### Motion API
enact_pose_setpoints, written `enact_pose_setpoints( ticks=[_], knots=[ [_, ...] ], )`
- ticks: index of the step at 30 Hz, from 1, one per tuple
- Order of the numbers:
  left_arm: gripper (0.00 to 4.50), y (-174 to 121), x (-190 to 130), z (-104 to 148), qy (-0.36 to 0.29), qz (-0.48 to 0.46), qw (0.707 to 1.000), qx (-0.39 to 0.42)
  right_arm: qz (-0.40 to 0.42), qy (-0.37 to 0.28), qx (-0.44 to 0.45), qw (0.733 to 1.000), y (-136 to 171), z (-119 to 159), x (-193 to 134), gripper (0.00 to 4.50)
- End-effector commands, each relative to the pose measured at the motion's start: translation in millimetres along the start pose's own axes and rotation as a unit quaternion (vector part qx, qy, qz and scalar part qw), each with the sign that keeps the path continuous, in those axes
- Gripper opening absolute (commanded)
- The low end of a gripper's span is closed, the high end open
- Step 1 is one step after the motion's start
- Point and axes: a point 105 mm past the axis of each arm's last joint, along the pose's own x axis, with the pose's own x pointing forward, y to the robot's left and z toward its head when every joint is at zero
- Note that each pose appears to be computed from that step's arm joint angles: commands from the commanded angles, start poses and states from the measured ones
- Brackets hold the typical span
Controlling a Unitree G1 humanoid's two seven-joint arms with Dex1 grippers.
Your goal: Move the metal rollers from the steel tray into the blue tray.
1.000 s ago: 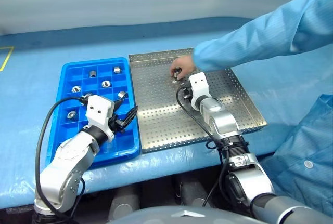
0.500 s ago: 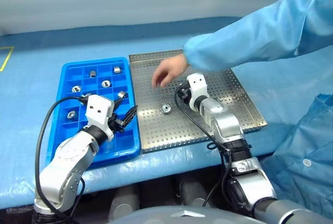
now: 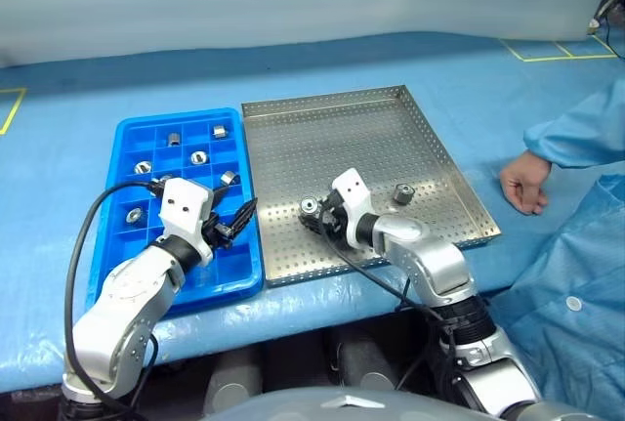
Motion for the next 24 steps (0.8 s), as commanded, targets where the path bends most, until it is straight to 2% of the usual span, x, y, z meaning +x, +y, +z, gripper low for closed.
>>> enact_pose_setpoints(
  ticks=[1,10,13,16,21,24],
  knots=[
    [3.00,-2,0,10,-0.018,-0.006,1.000,0.011,-0.029,-0.030,-0.005,0.999,-9,11,5,3.28],
    [3.00,0,-2,9,-0.015,0.001,1.000,0.009,-0.017,-0.064,-0.011,0.998,-6,25,15,3.28],
    [3.00,0,-3,8,-0.013,0.004,1.000,0.009,-0.020,-0.064,-0.009,0.998,-7,25,17,2.72],
    [3.00,4,-7,7,-0.012,0.011,1.000,0.010,-0.006,-0.065,-0.022,0.998,0,27,16,1.73],
    [3.00,13,-14,5,-0.004,0.030,0.999,0.015,-0.003,-0.068,-0.042,0.997,4,31,12,1.69],
    [3.00,16,-21,5,0.000,0.035,0.999,0.018,0.031,-0.090,-0.044,0.994,17,45,4,1.69]
  ],
)
